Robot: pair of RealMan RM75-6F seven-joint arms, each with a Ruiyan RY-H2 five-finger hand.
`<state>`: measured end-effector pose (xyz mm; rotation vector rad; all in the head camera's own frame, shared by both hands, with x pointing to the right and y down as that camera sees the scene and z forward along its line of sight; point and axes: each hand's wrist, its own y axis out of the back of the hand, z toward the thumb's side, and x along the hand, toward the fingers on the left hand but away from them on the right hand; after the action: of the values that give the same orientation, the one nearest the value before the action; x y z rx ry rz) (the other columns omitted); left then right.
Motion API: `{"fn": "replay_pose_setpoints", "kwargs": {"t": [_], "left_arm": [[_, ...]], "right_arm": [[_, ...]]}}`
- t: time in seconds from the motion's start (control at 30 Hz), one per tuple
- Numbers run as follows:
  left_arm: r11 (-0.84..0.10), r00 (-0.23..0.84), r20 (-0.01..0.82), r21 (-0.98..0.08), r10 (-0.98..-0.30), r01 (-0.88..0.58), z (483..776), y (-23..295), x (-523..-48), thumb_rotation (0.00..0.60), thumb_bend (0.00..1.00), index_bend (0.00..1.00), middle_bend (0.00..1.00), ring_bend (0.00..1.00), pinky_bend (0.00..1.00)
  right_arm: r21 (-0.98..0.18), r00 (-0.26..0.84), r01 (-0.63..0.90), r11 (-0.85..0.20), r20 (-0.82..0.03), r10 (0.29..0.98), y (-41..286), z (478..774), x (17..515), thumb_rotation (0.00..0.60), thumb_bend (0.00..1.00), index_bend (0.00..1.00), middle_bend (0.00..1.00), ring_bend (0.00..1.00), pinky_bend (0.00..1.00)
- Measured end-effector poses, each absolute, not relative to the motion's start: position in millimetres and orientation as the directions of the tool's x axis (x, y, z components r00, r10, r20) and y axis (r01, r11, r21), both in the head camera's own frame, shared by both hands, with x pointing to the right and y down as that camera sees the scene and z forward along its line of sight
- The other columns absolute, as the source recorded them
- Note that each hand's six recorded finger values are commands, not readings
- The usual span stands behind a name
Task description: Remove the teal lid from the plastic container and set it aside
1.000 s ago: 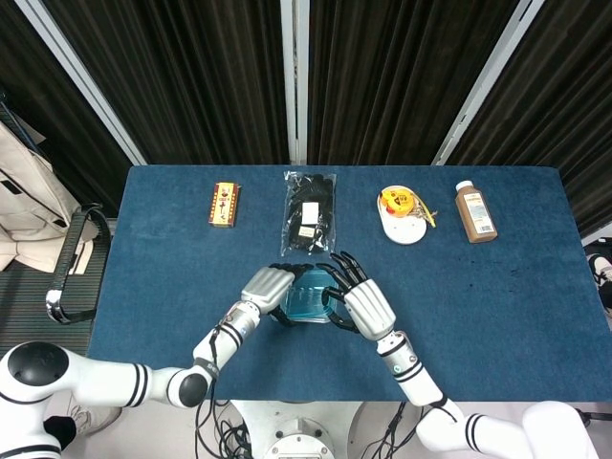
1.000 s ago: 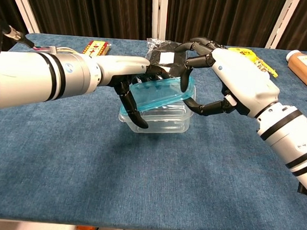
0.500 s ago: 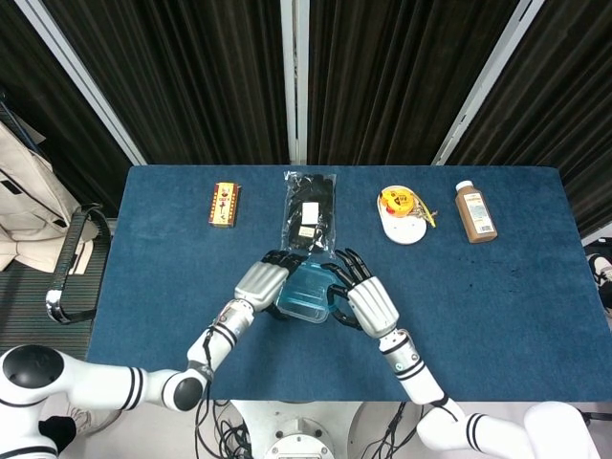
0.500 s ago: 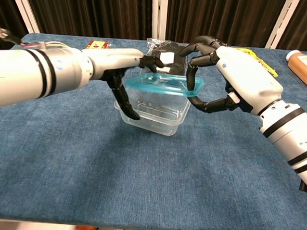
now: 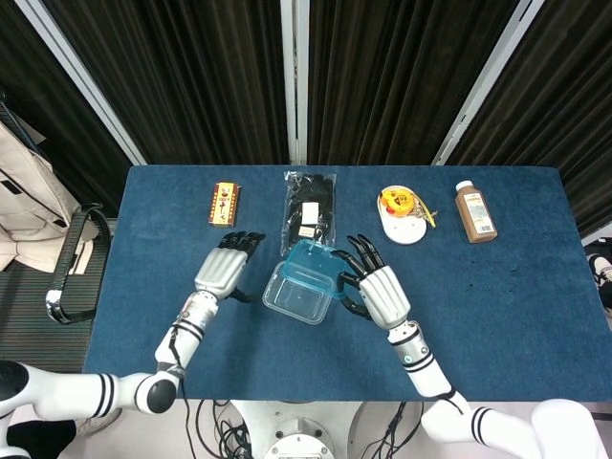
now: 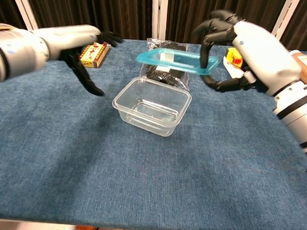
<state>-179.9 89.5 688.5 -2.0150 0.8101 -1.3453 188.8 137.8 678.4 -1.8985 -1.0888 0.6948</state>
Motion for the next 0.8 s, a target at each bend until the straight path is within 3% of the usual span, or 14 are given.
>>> {"fn": "replay_pose_setpoints", "kwargs": {"t": [0.23,0.43,0.5,0.6,0.63,0.7,0.8], "left_arm": [[-0.578,0.19,0.548,-0.79,-0.815,-0.205,677.8,77.3,-236.5,0.6,0.0,0.02,0.04,0.0,0.0],[-0.527,0.111,0.517,-0.811,-0.849,-0.255,672.0,80.7,-281.3,0.6,0.0,0.02,0.04,0.0,0.0],[-0.513,0.086,0.511,-0.81,-0.855,-0.283,671.7,84.3,-295.9,0.6,0.0,0.02,0.04,0.0,0.0],[-0.495,0.047,0.506,-0.812,-0.861,-0.31,671.9,91.6,-317.7,0.6,0.0,0.02,0.04,0.0,0.0],[-0.491,0.035,0.506,-0.814,-0.862,-0.312,671.9,94.1,-323.6,0.6,0.0,0.02,0.04,0.0,0.0],[-0.479,0.007,0.504,-0.818,-0.864,-0.319,670.8,99.2,-334.8,0.6,0.0,0.02,0.04,0.0,0.0],[-0.462,-0.023,0.496,-0.824,-0.868,-0.326,667.7,105.3,-347.4,0.6,0.0,0.02,0.04,0.0,0.0]], "right_arm": [[-0.898,0.402,0.371,-0.235,-0.073,0.913,127.6,668.7,237.6,0.6,0.68,0.73,0.22,0.0,0.0],[-0.926,0.302,0.281,-0.251,-0.163,0.939,127.6,675.4,294.1,0.6,0.64,0.68,0.22,0.0,0.0],[-0.927,0.287,0.246,-0.285,-0.211,0.934,129.6,683.7,303.0,0.6,0.54,0.6,0.2,0.0,0.0],[-0.918,0.253,0.193,-0.347,-0.295,0.921,132.8,698.6,315.5,0.6,0.3,0.32,0.09,0.0,0.0],[-0.912,0.245,0.179,-0.368,-0.321,0.915,134.1,702.9,318.2,0.6,0.2,0.15,0.03,0.0,0.0],[-0.898,0.233,0.15,-0.414,-0.374,0.898,137.5,710.7,322.5,0.6,0.09,0.02,0.0,0.0,0.0],[-0.883,0.233,0.131,-0.45,-0.414,0.88,140.8,711.5,323.8,0.6,0.03,0.0,0.0,0.0,0.0]]}}
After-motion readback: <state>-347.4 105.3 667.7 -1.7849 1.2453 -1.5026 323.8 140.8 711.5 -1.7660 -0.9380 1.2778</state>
